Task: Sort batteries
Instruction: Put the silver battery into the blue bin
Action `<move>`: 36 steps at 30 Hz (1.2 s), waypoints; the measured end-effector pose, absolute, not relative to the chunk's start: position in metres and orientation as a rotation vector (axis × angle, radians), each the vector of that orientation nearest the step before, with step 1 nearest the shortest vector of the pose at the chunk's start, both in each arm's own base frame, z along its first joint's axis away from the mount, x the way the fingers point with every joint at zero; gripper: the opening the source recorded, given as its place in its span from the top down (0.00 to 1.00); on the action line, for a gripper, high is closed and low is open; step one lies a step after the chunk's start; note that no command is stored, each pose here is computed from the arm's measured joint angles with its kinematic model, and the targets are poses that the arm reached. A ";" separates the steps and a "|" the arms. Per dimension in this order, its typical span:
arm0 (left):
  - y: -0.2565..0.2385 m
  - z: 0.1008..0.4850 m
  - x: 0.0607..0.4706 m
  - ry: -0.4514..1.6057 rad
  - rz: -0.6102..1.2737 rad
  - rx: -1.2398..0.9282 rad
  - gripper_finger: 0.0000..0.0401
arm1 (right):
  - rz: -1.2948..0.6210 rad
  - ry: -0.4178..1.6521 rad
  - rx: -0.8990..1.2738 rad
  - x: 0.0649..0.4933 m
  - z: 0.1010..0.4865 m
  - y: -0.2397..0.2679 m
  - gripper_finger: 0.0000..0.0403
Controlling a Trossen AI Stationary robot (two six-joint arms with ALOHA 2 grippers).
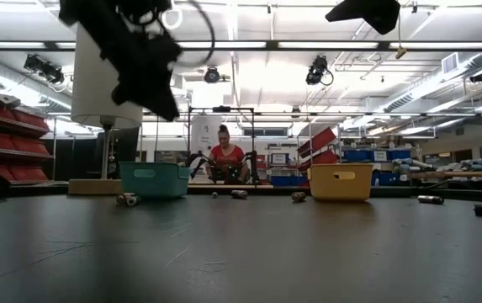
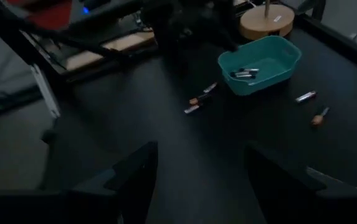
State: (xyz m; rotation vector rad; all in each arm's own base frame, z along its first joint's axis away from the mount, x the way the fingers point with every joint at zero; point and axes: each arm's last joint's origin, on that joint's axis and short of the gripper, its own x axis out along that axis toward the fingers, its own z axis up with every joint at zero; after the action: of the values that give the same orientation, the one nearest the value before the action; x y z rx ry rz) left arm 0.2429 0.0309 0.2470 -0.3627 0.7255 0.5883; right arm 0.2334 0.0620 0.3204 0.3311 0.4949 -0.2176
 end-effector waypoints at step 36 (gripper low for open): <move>-0.051 0.157 0.241 0.696 1.126 -0.910 0.54 | -0.085 0.486 0.153 0.269 0.290 0.052 0.39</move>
State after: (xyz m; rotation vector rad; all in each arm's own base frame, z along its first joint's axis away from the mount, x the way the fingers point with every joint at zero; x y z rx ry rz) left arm 0.2407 -0.0507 0.1565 -0.9097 0.6957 1.1264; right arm 0.2694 0.0524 0.2896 0.1528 0.4861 -0.0847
